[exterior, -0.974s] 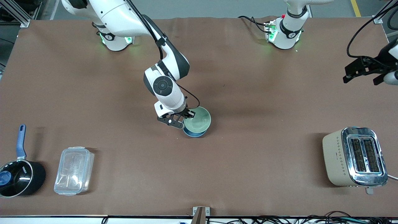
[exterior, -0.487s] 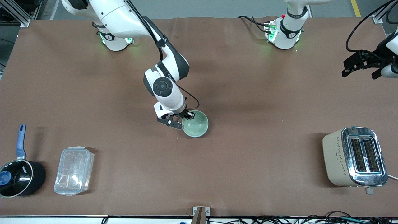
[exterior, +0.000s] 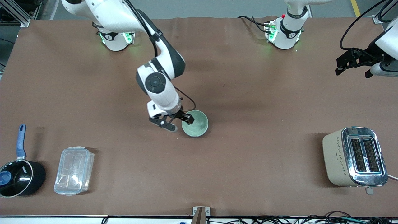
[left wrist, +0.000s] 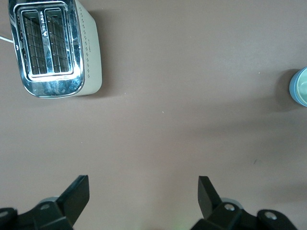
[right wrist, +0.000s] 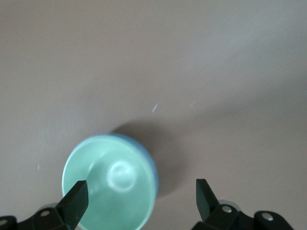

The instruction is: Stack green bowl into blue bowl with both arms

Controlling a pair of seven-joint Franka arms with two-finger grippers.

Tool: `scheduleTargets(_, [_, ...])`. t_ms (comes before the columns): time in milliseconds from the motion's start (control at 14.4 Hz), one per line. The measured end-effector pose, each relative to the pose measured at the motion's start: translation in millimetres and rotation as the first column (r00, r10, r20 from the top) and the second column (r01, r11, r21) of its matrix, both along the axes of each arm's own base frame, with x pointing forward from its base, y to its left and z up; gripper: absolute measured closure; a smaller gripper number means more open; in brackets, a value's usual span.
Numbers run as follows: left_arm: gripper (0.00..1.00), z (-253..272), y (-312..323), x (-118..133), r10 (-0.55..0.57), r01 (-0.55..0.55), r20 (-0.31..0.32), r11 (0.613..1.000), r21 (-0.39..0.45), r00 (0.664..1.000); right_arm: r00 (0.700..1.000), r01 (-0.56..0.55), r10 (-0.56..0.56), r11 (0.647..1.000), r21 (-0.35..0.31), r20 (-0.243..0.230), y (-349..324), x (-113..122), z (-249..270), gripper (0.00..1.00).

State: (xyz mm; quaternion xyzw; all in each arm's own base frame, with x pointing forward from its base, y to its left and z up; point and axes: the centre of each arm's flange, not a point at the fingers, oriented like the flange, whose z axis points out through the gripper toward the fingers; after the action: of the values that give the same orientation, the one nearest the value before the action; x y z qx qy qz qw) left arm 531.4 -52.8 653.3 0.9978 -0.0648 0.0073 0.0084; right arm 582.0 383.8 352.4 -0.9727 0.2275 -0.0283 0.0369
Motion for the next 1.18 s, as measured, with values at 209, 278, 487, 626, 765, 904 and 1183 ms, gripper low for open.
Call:
scheduleTargets(209, [0.00, -0.2, -1.0, -0.1, -0.002, 0.002, 0.000, 1.000, 0.000, 1.000, 1.000, -0.002, 0.001, 0.997, -0.076, -0.007, -85.1, 15.7, 87.7, 0.00])
scheduleTargets(278, [0.00, -0.2, -1.3, -0.1, -0.002, 0.002, 0.000, 1.000, 0.000, 1.000, 0.999, -0.030, 0.027, 0.996, -0.084, -0.029, -115.3, 17.6, 108.6, 0.00])
scheduleTargets(487, [0.00, -0.1, -1.3, -0.2, -0.002, 0.002, 0.000, 1.000, 0.000, 1.000, 0.992, -0.102, 0.095, 0.991, -0.088, -0.087, -195.5, 19.5, 149.6, 0.00])
scheduleTargets(626, [0.00, 0.6, -0.8, -0.3, -0.002, 0.002, 0.001, 1.000, 0.000, 1.000, 0.987, -0.132, 0.122, 0.987, -0.094, -0.103, -237.4, 14.8, 175.0, 0.00])
scheduleTargets(765, [0.00, 0.6, -0.6, -0.3, -0.001, 0.001, 0.001, 1.000, 0.000, 1.000, 0.982, -0.166, 0.156, 0.982, -0.092, -0.109, -278.1, 5.2, 204.6, 0.00])
scheduleTargets(904, [0.00, 0.5, -1.8, -0.4, -0.003, 0.003, 0.001, 1.000, 0.001, 1.000, 0.980, -0.166, 0.156, 0.983, -0.081, -0.123, -321.4, -10.6, 240.2, 0.00])
scheduleTargets(1183, [0.00, 1.1, -14.0, -2.2, -0.028, 0.028, 0.004, 0.999, 0.018, 1.000, 0.974, -0.193, 0.184, 0.979, -0.063, -0.130, -397.9, -37.8, 306.3, 0.00])
